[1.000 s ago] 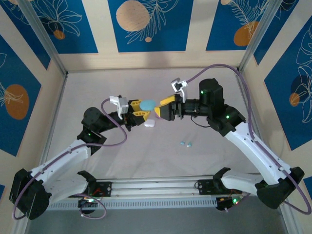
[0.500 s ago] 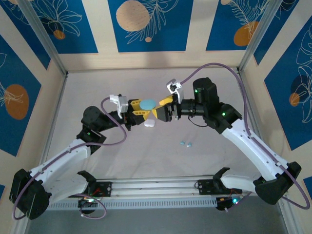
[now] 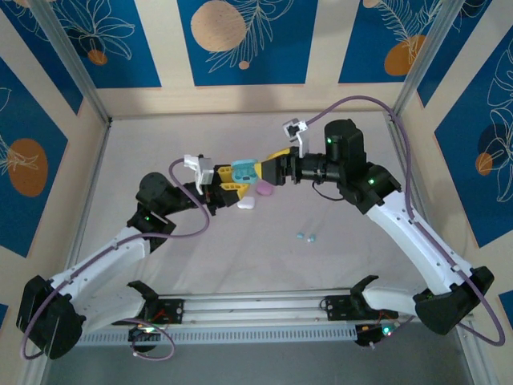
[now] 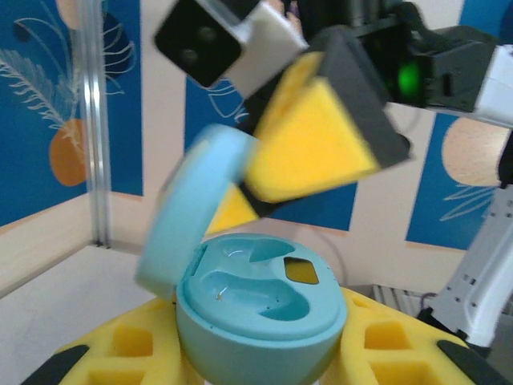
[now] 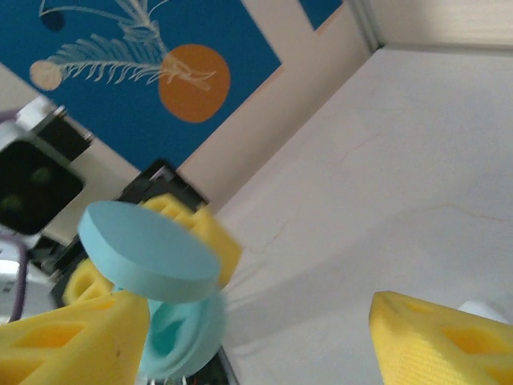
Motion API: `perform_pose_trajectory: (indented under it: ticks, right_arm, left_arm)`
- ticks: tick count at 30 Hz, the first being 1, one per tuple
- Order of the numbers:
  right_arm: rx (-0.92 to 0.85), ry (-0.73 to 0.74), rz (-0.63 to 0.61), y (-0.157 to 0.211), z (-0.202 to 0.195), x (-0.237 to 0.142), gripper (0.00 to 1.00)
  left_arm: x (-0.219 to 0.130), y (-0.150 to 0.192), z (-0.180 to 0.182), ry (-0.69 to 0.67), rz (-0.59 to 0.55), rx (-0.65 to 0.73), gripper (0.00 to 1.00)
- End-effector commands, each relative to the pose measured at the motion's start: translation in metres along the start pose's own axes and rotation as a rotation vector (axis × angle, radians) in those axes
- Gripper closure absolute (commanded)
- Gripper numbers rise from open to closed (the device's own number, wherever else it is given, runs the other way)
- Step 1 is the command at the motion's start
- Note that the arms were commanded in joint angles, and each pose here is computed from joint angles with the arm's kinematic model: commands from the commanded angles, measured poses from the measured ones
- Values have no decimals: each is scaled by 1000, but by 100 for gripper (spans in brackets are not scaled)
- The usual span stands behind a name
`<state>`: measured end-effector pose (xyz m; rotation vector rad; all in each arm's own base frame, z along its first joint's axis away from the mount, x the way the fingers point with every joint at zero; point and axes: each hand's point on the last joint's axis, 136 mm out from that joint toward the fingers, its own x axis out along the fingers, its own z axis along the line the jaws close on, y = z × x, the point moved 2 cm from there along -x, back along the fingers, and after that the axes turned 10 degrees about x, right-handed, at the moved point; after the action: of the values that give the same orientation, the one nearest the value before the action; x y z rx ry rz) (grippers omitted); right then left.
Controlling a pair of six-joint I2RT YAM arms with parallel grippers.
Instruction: Insert wireless bluetooth earbuds into charging case
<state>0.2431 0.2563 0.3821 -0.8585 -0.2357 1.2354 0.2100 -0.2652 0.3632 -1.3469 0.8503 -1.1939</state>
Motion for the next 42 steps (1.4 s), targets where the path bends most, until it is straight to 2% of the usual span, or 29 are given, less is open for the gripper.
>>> perform_pose_trajectory:
  ticks: [1,12,15,20,22,23,27,30,33,36,38,42]
  right_arm:
    - [45,47,-36,-10,-8,0,27]
    - [69,53,-76,-19,1,-13,25]
    - [48,3,-90,-22,15,-22,24]
    - [-11,-4,-168,-24,30,-50,16]
    - [-21,80,-228,-24,18,-62,9]
    - [-10,121,-249,-23,10,-68,2]
    - [181,408,-314,0,-63,-91,1]
    - [428,566,-230,35,-129,-102,1]
    - [610,645,-84,78,-173,-97,19]
    - [682,647,53,111,-194,-81,36]
    - [723,667,112,128,-207,-72,40]
    - [832,811,191,163,-235,-70,44]
  left_arm:
    - [1,-24,-12,68,-59,51,73]
    - [-3,-23,-12,45,-59,54,72]
    - [-4,-21,-10,26,-54,57,72]
    - [-7,-20,-6,-16,-51,72,71]
    - [-8,-20,-6,-25,-50,76,71]
    - [-8,-20,-5,-28,-50,76,71]
    - [-10,-20,-5,-36,-51,78,71]
    - [-11,-19,-5,-43,-51,76,71]
    - [-13,-17,-6,-50,-49,68,71]
    - [-14,-16,-6,-53,-46,61,71]
    - [-15,-14,-6,-57,-42,56,71]
    - [-14,-15,-6,-56,-42,48,71]
